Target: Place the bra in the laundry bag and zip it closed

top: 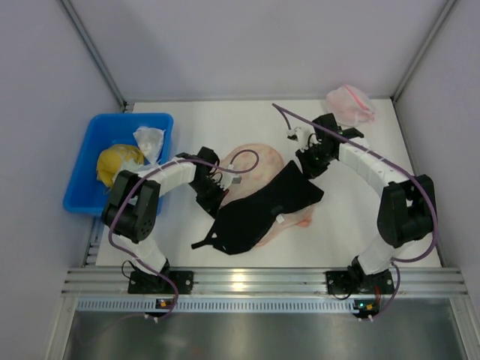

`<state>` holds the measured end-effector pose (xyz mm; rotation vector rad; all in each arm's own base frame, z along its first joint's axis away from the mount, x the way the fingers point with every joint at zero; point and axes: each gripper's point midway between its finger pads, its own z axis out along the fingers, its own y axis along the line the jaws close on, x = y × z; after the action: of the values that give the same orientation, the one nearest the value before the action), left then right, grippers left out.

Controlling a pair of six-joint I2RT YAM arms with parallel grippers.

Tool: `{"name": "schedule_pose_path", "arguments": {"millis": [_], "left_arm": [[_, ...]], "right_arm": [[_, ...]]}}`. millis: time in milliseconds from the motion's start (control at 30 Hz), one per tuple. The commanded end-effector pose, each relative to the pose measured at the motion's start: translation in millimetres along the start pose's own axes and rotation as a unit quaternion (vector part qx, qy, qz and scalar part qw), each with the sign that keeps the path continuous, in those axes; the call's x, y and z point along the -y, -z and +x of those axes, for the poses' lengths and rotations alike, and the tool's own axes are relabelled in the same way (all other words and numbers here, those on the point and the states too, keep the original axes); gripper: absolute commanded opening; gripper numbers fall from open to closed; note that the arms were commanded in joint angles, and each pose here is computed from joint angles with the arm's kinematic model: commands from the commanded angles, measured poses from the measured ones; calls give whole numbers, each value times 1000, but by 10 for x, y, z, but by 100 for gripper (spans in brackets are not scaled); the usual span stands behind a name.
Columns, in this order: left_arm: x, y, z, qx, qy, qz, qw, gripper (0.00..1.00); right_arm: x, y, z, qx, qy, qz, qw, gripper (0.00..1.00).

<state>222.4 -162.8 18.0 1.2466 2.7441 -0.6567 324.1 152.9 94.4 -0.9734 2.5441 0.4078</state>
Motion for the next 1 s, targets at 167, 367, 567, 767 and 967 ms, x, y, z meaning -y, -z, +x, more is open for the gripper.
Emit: {"name": "schedule_pose_path", "arguments": {"millis": [167, 367, 567, 767, 967], "left_arm": [[144, 345, -218, 66, -48, -12, 997, 0], [242, 440, -113, 60, -65, -4, 996, 0], [332, 415, 78, 35, -96, -7, 995, 34], [364, 245, 158, 1, -144, -41, 989, 55], [408, -17, 217, -32, -201, -92, 975, 56]], "right_arm": [[-298, 266, 215, -7, -4, -29, 1000, 0], [-349, -17, 496, -43, -14, -44, 998, 0], [-287, -152, 442, -46, -16, -38, 998, 0], [-262, -146, 403, -48, -19, -33, 998, 0], [-296, -105, 411, -44, -28, -35, 998, 0]]}}
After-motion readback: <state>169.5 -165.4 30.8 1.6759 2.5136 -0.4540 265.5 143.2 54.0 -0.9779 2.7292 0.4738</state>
